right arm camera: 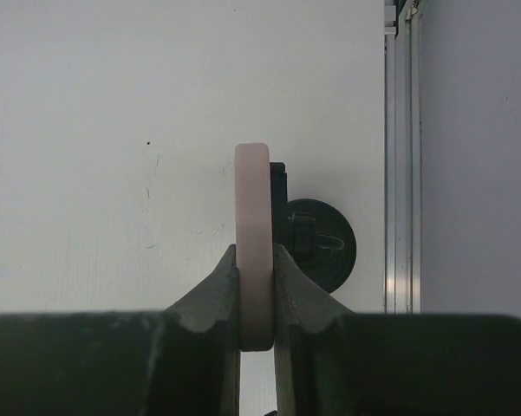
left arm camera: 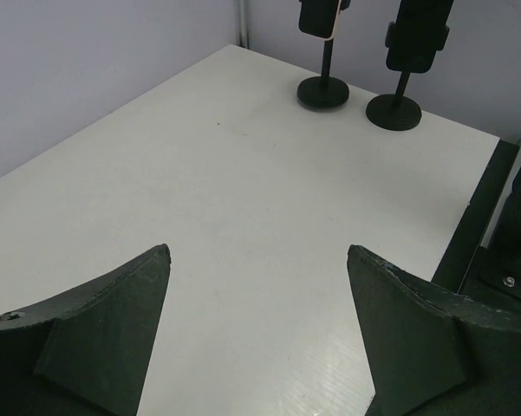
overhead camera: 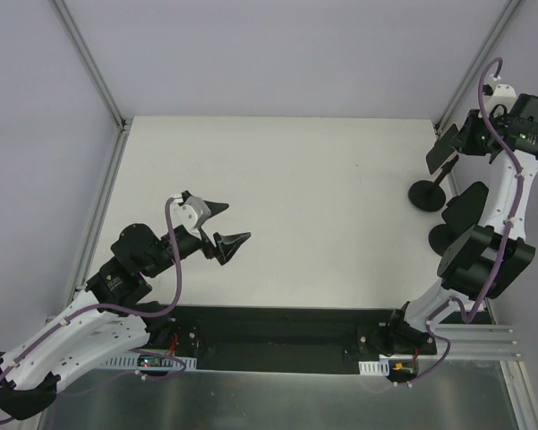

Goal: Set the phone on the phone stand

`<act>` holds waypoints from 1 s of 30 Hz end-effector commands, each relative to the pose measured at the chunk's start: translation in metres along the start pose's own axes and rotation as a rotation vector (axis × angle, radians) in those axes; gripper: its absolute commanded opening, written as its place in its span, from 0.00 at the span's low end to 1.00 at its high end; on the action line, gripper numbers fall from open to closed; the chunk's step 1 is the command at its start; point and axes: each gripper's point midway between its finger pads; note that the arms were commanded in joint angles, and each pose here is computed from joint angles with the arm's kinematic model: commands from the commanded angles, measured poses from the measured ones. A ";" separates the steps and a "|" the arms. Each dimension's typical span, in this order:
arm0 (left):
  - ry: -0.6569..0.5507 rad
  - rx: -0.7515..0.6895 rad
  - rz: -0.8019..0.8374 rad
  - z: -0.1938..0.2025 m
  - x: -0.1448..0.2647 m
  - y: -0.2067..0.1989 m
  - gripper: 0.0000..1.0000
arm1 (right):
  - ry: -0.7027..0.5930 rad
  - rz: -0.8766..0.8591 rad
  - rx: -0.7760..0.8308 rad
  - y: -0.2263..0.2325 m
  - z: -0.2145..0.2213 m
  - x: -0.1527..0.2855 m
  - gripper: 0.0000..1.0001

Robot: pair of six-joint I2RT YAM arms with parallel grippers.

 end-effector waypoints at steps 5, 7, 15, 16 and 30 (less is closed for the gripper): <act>-0.025 -0.021 -0.008 -0.006 -0.004 0.001 0.83 | -0.181 0.046 0.108 -0.027 -0.050 0.015 0.00; -0.019 -0.020 0.009 -0.005 -0.005 -0.002 0.83 | -0.165 0.050 0.103 -0.028 -0.042 0.010 0.00; -0.018 -0.020 -0.005 -0.004 -0.005 0.000 0.84 | -0.135 0.094 0.063 -0.033 -0.032 0.009 0.57; -0.016 -0.019 0.001 -0.004 -0.005 -0.001 0.84 | -0.137 0.127 0.064 -0.036 -0.035 0.015 0.61; -0.016 -0.025 -0.045 -0.003 -0.007 0.008 0.85 | 0.006 0.751 0.069 -0.009 -0.080 0.129 0.96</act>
Point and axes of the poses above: each gripper's point midway between its finger pads, its own x axis back along the fingers, its own y axis along the line the jaws close on, z = x × y, and after that the axes turned 13 degrees about x, right-handed
